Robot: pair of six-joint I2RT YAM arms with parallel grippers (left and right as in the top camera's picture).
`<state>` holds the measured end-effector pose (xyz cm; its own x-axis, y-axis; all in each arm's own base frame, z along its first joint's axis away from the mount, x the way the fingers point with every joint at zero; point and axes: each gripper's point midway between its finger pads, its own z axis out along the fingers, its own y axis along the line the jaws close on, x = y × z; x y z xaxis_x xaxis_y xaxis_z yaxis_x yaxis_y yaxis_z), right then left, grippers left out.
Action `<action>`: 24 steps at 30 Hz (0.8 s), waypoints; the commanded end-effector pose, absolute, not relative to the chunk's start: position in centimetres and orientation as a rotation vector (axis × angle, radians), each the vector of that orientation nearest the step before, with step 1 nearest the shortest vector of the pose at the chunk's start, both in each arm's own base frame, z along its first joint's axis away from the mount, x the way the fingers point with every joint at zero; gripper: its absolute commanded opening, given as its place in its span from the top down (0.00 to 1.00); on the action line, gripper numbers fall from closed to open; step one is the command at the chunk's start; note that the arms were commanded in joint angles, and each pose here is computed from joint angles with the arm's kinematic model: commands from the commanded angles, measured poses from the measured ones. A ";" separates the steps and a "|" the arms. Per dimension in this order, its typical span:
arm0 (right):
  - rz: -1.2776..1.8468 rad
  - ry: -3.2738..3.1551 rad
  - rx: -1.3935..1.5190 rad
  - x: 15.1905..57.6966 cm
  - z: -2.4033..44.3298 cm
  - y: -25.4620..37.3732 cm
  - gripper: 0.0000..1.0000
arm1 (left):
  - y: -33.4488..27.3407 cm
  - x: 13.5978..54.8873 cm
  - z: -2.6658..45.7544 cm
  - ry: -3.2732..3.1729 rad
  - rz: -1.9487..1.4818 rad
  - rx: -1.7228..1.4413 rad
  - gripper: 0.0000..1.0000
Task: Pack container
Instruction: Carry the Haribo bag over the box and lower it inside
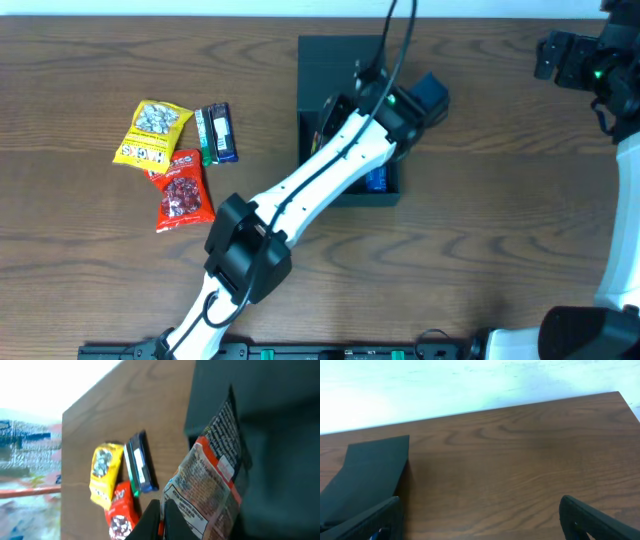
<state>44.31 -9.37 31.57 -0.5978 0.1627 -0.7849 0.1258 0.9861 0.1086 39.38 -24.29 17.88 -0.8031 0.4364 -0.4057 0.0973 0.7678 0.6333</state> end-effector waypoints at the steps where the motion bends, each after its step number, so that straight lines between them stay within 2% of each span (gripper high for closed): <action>1: 0.058 2.233 0.207 44.3 31.0 -9.6 0.01 | -24.1 38.5 16.6 2.402 0.863 0.397 0.94; 3: 0.058 2.234 0.208 44.3 30.9 -9.6 0.01 | -26.0 37.1 13.4 2.541 0.741 0.576 0.94; 5: 0.059 2.235 0.208 44.3 30.9 -9.5 0.01 | -27.0 36.8 13.1 2.573 0.665 0.640 0.92; 6: 0.059 2.236 0.208 44.3 30.9 -9.5 0.01 | -27.4 36.8 13.4 2.571 0.635 0.667 0.73; 7: 0.059 2.236 0.208 44.2 30.9 -9.5 0.01 | -28.0 36.9 14.0 2.567 0.596 0.687 0.33; 9: 0.060 2.239 0.209 44.2 30.8 -9.5 0.01 | -29.5 37.0 15.4 2.565 0.480 0.731 0.19; 10: 0.061 2.242 0.210 44.2 30.8 -9.5 0.01 | -30.6 37.1 16.3 2.559 0.398 0.766 0.02; 14: 0.065 2.262 0.214 43.8 30.4 -9.4 0.01 | -33.6 37.6 20.2 2.499 0.138 0.826 0.04; 18: 0.070 2.280 0.218 43.5 30.1 -9.3 0.01 | -33.5 38.7 21.9 2.496 0.009 0.811 0.05; 19: 0.071 2.285 0.219 43.5 30.0 -9.3 0.01 | -33.2 38.9 21.7 2.511 -0.018 0.816 0.19; 21: 0.072 2.292 0.221 43.4 29.8 -9.3 0.01 | -32.5 39.2 20.1 2.577 -0.097 0.821 0.64; 22: 0.073 2.294 0.221 43.3 29.8 -9.3 0.01 | -32.2 39.3 19.0 2.617 -0.143 0.816 0.79; 23: 0.073 2.295 0.222 43.3 29.8 -9.3 0.01 | -31.8 39.3 17.9 2.656 -0.189 0.812 0.94; 24: 0.073 2.295 0.222 43.3 29.8 -9.3 0.01 | -31.6 39.2 16.8 2.692 -0.234 0.812 0.94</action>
<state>43.39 -9.12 30.32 -0.6456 0.1772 -0.7428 0.1333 0.9839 0.1189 40.43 -31.40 19.05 -0.7598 0.4983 -0.4176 0.5219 0.8505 0.0652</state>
